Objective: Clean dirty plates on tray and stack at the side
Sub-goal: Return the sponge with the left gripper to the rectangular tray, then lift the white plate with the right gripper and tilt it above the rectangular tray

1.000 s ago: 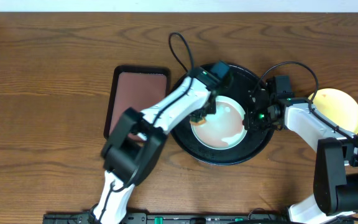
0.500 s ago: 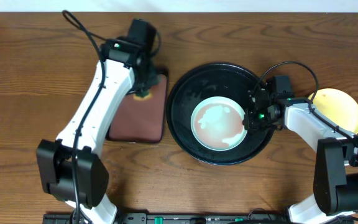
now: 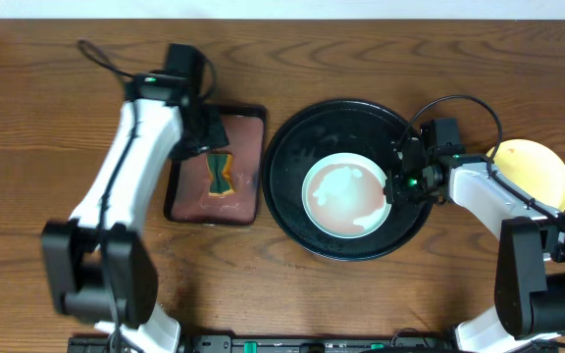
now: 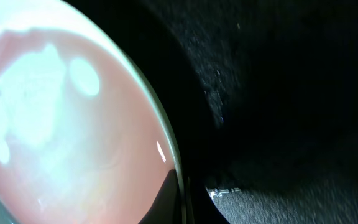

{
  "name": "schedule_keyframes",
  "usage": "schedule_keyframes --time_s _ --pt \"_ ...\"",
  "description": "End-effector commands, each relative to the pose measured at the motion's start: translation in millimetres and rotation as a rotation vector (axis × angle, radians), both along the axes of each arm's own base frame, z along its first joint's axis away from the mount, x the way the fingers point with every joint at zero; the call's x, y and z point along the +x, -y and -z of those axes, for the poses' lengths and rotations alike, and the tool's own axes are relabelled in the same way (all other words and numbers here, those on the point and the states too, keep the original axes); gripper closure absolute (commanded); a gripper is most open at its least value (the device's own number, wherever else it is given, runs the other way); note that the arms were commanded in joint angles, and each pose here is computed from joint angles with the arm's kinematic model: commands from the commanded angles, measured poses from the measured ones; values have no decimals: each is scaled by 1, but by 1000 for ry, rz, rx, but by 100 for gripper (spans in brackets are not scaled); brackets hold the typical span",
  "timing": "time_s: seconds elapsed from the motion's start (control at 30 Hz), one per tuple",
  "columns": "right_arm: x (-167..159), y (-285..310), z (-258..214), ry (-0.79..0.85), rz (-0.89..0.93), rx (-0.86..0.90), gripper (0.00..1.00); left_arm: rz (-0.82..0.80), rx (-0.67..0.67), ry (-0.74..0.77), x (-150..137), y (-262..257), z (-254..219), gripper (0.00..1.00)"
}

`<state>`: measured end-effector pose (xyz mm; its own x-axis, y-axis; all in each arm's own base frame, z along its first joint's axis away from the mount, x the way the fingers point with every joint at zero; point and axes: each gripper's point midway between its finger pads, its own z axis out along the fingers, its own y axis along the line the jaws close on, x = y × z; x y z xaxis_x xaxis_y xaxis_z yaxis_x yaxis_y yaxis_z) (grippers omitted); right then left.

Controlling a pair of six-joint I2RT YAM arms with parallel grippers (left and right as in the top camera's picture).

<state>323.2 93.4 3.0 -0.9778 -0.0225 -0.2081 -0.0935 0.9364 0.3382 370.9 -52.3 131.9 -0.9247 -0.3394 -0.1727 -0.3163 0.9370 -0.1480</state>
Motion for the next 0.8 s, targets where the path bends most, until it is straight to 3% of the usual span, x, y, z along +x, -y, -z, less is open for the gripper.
schedule_keyframes --time_s 0.0,0.1,0.27,0.53,0.77 --pt "21 2 -26 54 -16 -35 99 -13 -62 130 -3 -7 -55 36" --pt "46 -16 -84 159 -105 -39 99 -44 -60 195 -18 -23 -86 29" --pt "72 -52 -147 302 -188 -76 99 -64 -60 274 -37 -31 -118 27" --pt "99 -141 -189 605 -308 -69 99 -61 -65 409 -73 -31 -164 26" --pt "111 -204 -182 772 -375 -128 99 -60 -66 441 -97 -31 -178 18"
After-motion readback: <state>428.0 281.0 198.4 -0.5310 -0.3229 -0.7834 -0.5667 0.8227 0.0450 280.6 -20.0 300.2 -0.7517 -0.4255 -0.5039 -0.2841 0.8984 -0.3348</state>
